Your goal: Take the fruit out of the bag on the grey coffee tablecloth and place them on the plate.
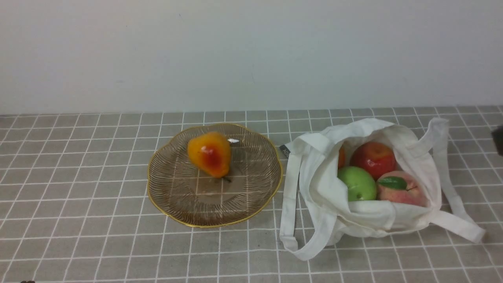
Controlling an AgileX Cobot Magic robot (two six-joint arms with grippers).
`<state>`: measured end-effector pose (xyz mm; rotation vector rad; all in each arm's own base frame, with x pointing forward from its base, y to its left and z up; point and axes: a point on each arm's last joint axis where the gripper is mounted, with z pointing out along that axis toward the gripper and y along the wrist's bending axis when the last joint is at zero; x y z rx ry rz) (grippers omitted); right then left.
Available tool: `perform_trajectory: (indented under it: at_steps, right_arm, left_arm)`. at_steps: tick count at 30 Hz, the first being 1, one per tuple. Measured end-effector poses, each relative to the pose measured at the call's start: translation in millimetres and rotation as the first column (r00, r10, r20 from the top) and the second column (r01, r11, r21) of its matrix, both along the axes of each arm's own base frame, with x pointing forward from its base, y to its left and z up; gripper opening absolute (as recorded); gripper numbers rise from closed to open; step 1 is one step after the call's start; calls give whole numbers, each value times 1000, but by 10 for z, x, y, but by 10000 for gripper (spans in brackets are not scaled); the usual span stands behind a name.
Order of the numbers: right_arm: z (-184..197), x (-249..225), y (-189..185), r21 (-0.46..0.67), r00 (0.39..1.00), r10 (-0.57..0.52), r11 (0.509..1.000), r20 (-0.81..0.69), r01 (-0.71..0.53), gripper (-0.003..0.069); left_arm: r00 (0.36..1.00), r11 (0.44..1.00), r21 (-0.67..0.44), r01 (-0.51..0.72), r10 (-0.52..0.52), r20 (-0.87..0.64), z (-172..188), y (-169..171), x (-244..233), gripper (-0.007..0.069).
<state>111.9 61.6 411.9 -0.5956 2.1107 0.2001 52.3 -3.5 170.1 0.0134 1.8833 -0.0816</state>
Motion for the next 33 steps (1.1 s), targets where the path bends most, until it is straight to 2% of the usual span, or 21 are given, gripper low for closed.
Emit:
perform_trajectory:
  at_steps: [1, 4, 10, 14, 33]
  right_arm:
    - [-50, -4, -3, 5, 1000, -1, 1000, 7, 1, -13]
    - [-441, -200, -110, 113, 985, 7, 993, 170, -27, -14]
    - [-909, -227, -73, 229, 918, 23, 966, 396, -123, -14]
    - [-1000, -220, -58, 241, 906, 25, 960, 423, -140, -14]
    - [-1105, -223, -74, 198, 936, 36, 974, 351, -111, -14]
  left_arm:
    - [1000, 1000, 0, 0, 0, 0, 0, 0, 0, -8]
    - [1000, 1000, 0, 0, 0, 0, 0, 0, 0, -8]
    - [1000, 1000, 0, 0, 0, 0, 0, 0, 0, -8]
    - [1000, 1000, 0, 0, 0, 0, 0, 0, 0, -8]
    - [1000, 1000, 0, 0, 0, 0, 0, 0, 0, -8]
